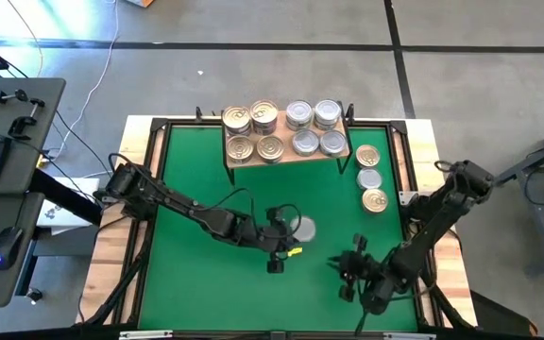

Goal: Stack canned seafood by type on shelf
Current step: Stack the green tuna can on top of the other green tuna can on the shelf

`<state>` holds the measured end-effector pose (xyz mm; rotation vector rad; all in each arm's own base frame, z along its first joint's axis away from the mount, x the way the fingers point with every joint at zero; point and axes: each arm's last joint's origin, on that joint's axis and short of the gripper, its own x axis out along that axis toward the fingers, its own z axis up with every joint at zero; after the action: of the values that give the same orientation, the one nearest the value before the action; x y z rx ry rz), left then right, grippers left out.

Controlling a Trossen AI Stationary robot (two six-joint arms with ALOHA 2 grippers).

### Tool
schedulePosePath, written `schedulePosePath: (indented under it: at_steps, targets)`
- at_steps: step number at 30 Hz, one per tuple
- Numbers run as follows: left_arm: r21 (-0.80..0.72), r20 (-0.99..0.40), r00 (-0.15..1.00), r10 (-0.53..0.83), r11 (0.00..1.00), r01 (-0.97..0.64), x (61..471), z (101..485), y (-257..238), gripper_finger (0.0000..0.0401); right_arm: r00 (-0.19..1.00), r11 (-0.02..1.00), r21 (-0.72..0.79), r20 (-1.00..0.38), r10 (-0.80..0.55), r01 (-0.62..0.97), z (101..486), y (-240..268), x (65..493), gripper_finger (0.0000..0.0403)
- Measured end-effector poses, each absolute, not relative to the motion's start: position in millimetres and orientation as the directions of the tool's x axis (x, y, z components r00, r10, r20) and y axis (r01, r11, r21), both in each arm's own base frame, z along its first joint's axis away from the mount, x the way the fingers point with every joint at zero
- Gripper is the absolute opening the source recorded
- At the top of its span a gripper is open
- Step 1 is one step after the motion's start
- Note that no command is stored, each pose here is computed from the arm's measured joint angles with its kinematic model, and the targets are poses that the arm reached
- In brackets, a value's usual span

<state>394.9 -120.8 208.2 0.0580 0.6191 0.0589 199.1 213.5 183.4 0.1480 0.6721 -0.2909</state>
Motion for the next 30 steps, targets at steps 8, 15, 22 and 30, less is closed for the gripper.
schedulePosePath:
  at_steps: [8,15,22,30]
  targets:
    - [-0.031,-0.718,0.676,0.170,0.961,-0.275,381,173,-88,0.0000,0.693,0.918,-0.075,-0.633,-0.345,0.389,144,177,189,0.0214]
    - [-0.118,-0.726,0.664,0.181,0.917,-0.380,360,129,-60,0.0000,0.757,0.931,-0.053,-0.566,-0.326,0.362,107,126,207,0.0333]
    - [-0.202,-0.648,0.741,0.177,0.898,-0.391,352,103,-39,0.0000,0.774,0.942,-0.090,-0.547,-0.319,0.324,106,81,230,0.0393]
    - [-0.288,-0.569,0.816,0.100,0.906,-0.311,372,77,-33,0.0000,0.825,0.986,-0.074,-0.540,-0.168,0.152,104,57,251,0.0397]
